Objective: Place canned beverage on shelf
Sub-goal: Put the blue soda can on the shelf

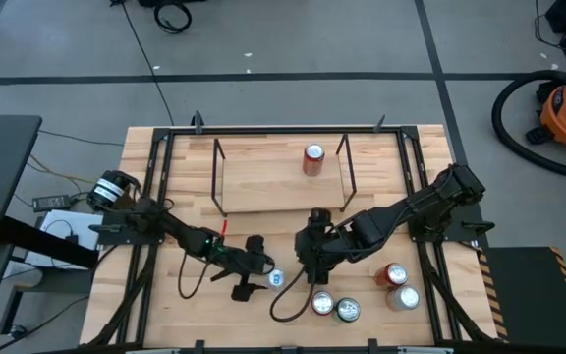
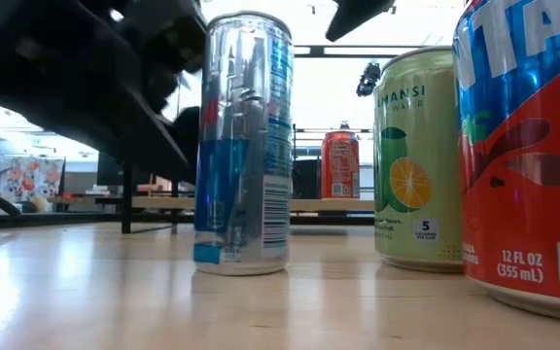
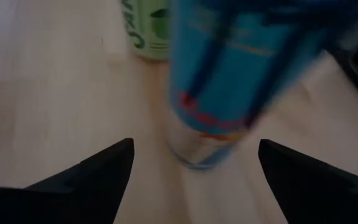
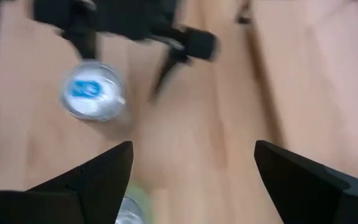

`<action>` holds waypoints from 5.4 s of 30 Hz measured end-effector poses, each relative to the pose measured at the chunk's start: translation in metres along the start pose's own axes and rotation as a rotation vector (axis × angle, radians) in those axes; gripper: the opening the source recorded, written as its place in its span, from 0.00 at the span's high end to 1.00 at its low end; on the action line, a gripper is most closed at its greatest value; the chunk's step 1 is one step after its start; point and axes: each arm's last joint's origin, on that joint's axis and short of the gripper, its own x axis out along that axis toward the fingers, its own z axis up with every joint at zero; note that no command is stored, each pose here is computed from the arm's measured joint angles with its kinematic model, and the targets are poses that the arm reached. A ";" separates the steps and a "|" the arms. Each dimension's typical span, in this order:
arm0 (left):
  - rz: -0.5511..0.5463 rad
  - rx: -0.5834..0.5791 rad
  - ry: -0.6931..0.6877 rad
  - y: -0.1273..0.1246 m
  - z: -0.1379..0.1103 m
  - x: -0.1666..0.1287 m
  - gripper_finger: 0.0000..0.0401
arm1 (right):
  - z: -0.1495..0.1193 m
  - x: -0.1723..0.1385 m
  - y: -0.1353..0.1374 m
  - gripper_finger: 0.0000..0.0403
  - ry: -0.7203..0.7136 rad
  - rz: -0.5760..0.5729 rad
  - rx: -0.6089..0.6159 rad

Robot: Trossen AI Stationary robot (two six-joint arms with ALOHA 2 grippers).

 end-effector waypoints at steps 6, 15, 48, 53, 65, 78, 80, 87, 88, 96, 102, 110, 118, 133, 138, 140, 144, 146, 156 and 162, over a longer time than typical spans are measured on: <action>0.052 0.003 -0.057 -0.020 0.009 -0.021 0.11 | -0.003 -0.023 -0.006 0.14 -0.036 -0.046 0.002; 0.186 -0.064 -0.061 -0.046 0.040 -0.040 0.11 | -0.027 -0.022 -0.019 0.14 -0.016 -0.123 0.037; 0.362 -0.231 -0.061 -0.057 0.075 0.000 0.11 | -0.037 -0.018 -0.016 0.14 -0.030 -0.208 -0.016; 0.358 -0.207 -0.050 -0.057 0.074 0.001 0.13 | -0.037 -0.018 -0.016 0.14 -0.032 -0.210 -0.012; 0.222 -0.021 0.033 -0.058 0.074 0.002 0.39 | -0.037 -0.018 -0.017 0.14 -0.034 -0.214 -0.011; 0.042 0.399 0.108 -0.045 0.079 0.004 0.33 | -0.035 -0.018 -0.014 0.14 -0.037 -0.150 -0.008; 0.029 0.416 0.115 -0.038 0.080 0.006 0.33 | -0.034 -0.018 -0.013 0.14 -0.037 -0.135 -0.005; 0.024 0.352 0.149 -0.008 0.084 0.009 0.31 | -0.033 -0.018 -0.012 0.14 -0.052 -0.123 0.006; 0.032 0.347 0.153 -0.005 0.084 0.010 0.31 | -0.032 -0.018 -0.012 0.14 -0.055 -0.122 0.009; 0.069 0.336 0.216 0.007 0.079 0.005 0.20 | -0.033 -0.018 -0.011 0.14 -0.061 -0.117 0.058; 0.082 0.316 0.189 0.002 0.087 -0.008 0.16 | -0.033 -0.019 -0.009 0.14 -0.061 -0.115 0.080; 0.219 0.275 0.142 -0.016 0.094 -0.036 0.16 | -0.033 -0.019 -0.009 0.14 -0.067 -0.112 0.107; 0.374 0.098 0.047 -0.042 0.092 -0.049 0.16 | -0.029 -0.019 -0.007 0.14 -0.134 -0.155 0.132; 0.555 -0.104 -0.186 -0.087 0.079 -0.055 0.16 | -0.028 -0.020 -0.006 0.14 -0.173 -0.195 0.117; 0.620 -0.079 -0.222 -0.105 0.063 -0.046 0.16 | -0.027 -0.020 -0.006 0.14 -0.177 -0.195 0.105; 0.627 -0.099 -0.211 -0.104 0.058 -0.037 0.16 | -0.027 -0.020 -0.006 0.14 -0.177 -0.195 0.105; 0.615 -0.131 -0.170 -0.101 0.049 -0.022 0.16 | -0.027 -0.020 -0.006 0.14 -0.181 -0.192 0.107; 0.625 -0.134 -0.155 -0.099 0.045 -0.016 0.16 | -0.027 -0.020 -0.005 0.14 -0.183 -0.191 0.108; 0.648 -0.219 -0.104 -0.085 0.029 0.014 0.16 | -0.026 -0.020 -0.005 0.14 -0.185 -0.189 0.104; 0.661 -0.226 -0.024 -0.072 0.014 0.036 0.16 | -0.026 -0.020 -0.005 0.14 -0.185 -0.188 0.102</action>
